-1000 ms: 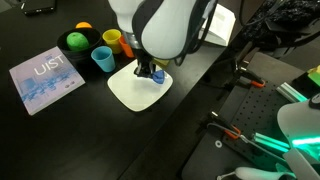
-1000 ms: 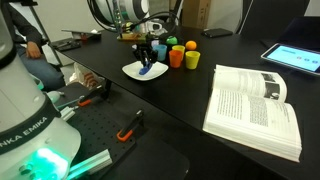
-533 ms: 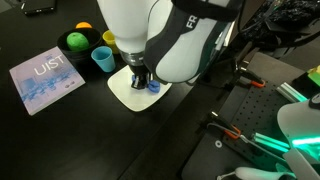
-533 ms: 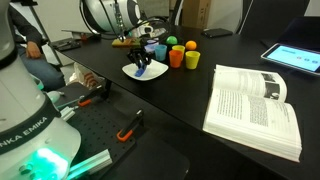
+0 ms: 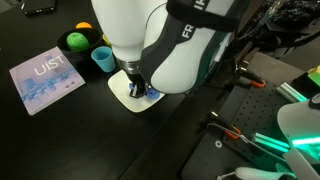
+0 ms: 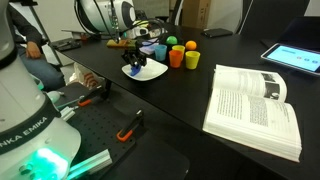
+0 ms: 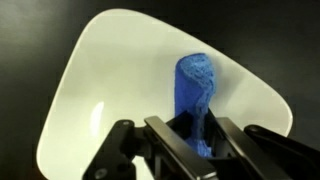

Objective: Clean the plate with the sponge

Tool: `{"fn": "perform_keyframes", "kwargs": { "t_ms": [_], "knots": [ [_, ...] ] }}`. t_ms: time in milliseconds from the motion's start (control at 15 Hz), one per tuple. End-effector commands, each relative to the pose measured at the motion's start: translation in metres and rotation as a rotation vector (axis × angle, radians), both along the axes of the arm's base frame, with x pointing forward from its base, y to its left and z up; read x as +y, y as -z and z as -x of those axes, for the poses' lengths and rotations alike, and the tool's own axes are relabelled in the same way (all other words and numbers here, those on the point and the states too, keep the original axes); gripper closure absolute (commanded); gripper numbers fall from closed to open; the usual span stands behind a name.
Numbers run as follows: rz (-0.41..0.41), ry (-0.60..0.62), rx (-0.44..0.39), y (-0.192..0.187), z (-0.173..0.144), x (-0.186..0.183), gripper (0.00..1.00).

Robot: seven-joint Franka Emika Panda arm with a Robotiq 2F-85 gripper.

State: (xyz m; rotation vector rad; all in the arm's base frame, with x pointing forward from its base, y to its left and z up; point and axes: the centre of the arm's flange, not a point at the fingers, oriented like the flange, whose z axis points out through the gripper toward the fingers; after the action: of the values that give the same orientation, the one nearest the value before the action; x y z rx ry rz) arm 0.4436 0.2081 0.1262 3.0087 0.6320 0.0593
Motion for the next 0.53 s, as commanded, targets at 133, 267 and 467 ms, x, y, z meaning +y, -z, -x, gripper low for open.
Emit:
{"fn": "perform_keyframes", "kwargs": {
  "t_ms": [133,267,467],
  "knots": [
    [-0.072,-0.045,0.064,0.000,0.023,0.028,0.93],
    [-0.065,-0.053,0.062,0.006,0.022,0.026,0.93],
    [-0.031,-0.040,0.038,0.013,0.009,0.007,0.92]
  ]
}}
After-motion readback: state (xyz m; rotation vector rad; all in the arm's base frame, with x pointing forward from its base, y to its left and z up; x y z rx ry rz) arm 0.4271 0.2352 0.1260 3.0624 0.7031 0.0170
